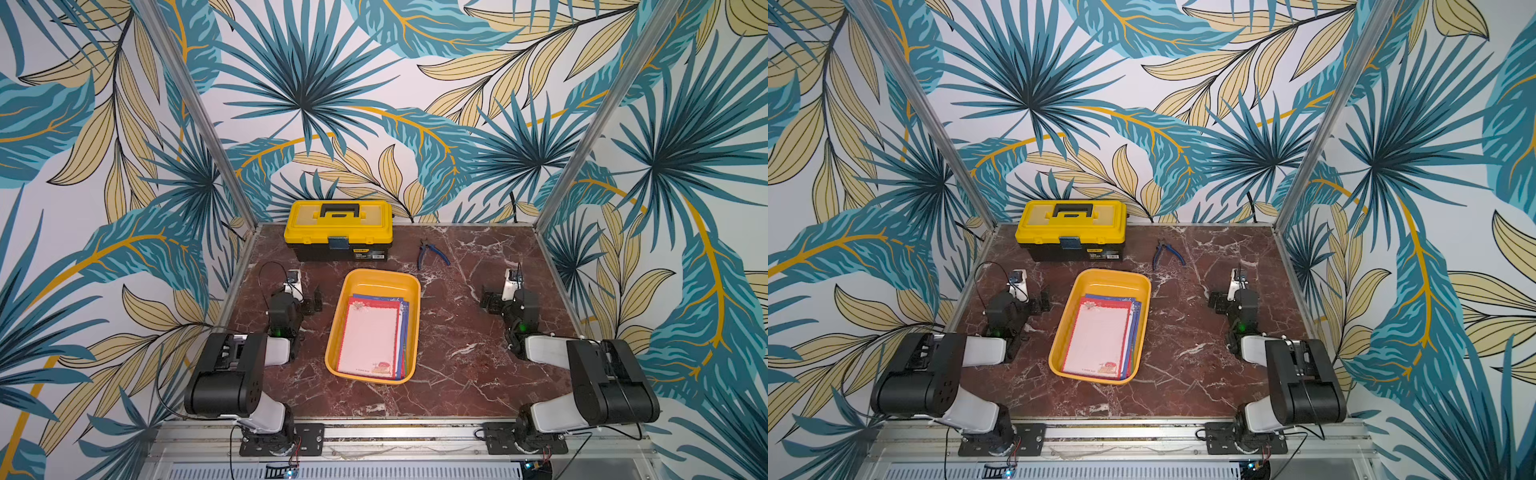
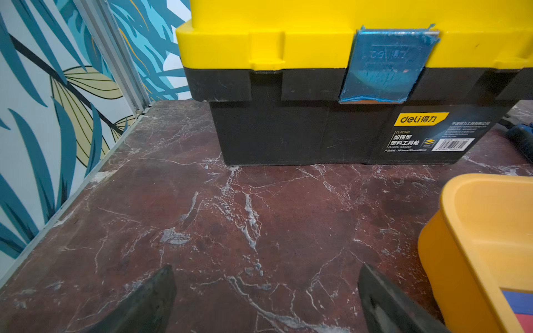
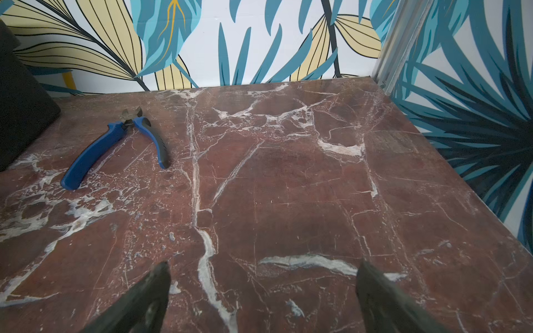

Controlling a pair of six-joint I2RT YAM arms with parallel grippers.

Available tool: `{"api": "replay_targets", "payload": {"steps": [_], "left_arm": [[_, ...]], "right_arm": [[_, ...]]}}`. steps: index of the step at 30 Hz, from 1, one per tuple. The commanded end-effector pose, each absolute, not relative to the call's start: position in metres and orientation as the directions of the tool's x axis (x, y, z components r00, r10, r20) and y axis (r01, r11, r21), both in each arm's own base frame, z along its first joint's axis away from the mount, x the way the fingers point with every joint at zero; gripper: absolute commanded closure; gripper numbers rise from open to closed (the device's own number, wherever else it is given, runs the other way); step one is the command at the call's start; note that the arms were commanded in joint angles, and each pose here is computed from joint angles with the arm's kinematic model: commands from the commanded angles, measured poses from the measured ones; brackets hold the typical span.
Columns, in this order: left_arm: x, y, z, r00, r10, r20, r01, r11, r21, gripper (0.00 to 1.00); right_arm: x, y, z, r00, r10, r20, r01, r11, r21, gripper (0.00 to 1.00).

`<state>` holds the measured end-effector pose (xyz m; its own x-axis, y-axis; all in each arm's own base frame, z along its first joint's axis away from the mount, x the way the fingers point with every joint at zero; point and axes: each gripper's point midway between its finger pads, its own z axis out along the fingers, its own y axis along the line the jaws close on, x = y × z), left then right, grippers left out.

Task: Take out the stationery paper from the storage box
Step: Pick up the stationery paper from the storage box.

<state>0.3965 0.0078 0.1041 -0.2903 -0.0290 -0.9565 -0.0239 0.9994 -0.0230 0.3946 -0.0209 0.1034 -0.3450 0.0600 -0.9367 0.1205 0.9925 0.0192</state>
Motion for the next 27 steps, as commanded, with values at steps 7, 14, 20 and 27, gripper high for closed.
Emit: {"api": "replay_targets", "payload": {"steps": [7,14,20,27], "left_arm": [[0.4045,0.0103,0.1153,-0.256,-0.021,-0.967,-0.022,1.0,-0.015,0.01],[0.4046,0.0103,0.1152,-0.256,-0.021,-0.967,-0.022,1.0,-0.015,0.01],[0.4044,0.0102,0.1146,-0.257,-0.021,-0.966,-0.022,1.0,-0.016,0.01],[0.4049,0.0144,0.1147,-0.256,-0.031,-0.966,-0.046,0.999,-0.02,0.01]], "right_arm": [[0.4003,-0.0165,0.1097,-0.325,0.046,-0.945,0.099,0.995,0.014,0.0],[0.4001,-0.0163,0.1094,-0.325,0.046,-0.944,0.099,0.995,0.015,0.01],[0.4001,-0.016,0.1094,-0.325,0.047,-0.944,0.098,0.995,0.016,0.0],[0.3998,-0.0166,0.109,-0.326,0.048,-0.944,0.101,0.995,0.015,0.0]]}}
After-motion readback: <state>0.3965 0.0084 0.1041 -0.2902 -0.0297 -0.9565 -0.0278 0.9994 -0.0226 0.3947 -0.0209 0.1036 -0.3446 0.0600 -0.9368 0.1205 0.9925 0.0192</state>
